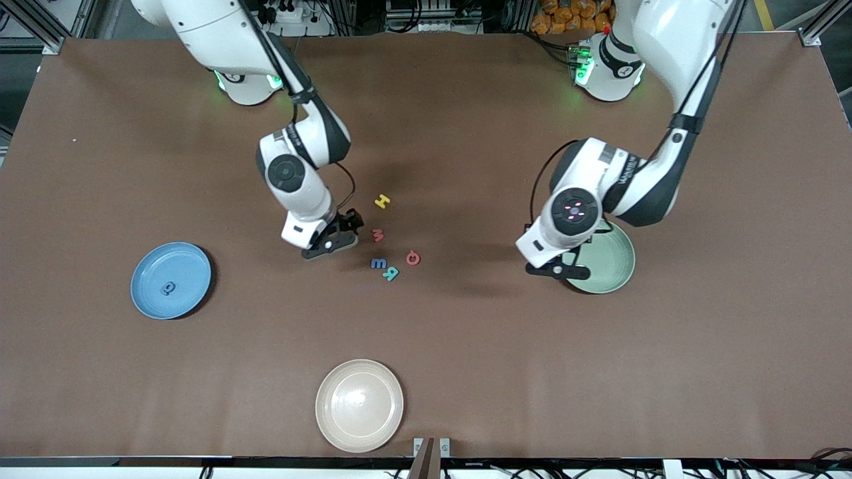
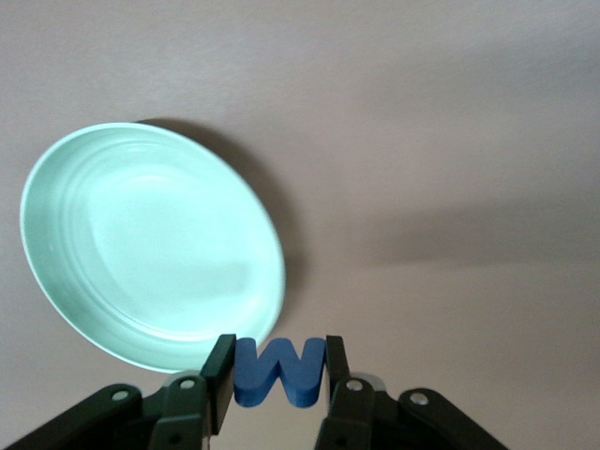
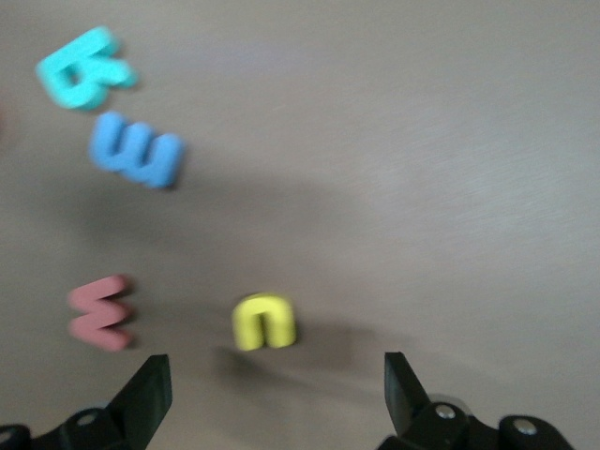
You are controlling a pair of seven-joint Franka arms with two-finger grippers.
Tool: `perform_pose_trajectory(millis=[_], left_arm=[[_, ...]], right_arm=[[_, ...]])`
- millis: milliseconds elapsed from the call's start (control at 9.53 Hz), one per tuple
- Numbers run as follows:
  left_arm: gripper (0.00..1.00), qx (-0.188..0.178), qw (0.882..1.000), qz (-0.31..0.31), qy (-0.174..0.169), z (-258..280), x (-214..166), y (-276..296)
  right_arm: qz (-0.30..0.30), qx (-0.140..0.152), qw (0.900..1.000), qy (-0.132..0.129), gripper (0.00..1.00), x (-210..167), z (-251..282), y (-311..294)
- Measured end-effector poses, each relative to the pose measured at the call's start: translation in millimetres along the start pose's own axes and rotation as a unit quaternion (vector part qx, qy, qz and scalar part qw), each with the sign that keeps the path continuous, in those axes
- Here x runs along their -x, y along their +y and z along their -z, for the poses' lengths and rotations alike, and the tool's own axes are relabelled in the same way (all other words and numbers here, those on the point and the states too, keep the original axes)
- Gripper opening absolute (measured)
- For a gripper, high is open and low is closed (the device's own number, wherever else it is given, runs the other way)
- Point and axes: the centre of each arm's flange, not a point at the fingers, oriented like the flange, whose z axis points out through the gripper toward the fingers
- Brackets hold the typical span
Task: Sort upper and lower case letters into plates
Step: 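Lower the W into the green plate while the right gripper grasps the u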
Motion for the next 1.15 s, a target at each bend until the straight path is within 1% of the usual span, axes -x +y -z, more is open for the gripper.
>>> perform_pose_trajectory(millis=[105,315,420,630,944,1154], left_arm=[[0.42,0.006,1.000,-0.012,0.003,-15,5,-27],[0.42,0.019,1.000,-0.018,0.008,-48,15,-70],[0.42,0.025,0.999,-0.021,0.011,-63,19,-85],[0.42,0.037,0.999,-0.019,0.021,-76,21,-108],[0.42,0.045,0.998,-0.017,0.039,-84,18,-110],[0.42,0.049,0.998,-0.019,0.045,-98,15,-106]], right_arm=[[0.000,0.001,1.000,0.001,1.00,6,-5,-8],[-0.003,0.004,1.000,0.004,1.00,7,-15,-3],[-0.004,0.006,1.000,0.004,1.00,7,-19,-1],[-0.004,0.006,1.000,0.007,1.00,3,-20,-1],[-0.004,0.006,1.000,0.009,1.00,-2,-21,-2],[-0.004,0.007,1.000,0.012,1.00,-4,-20,0]])
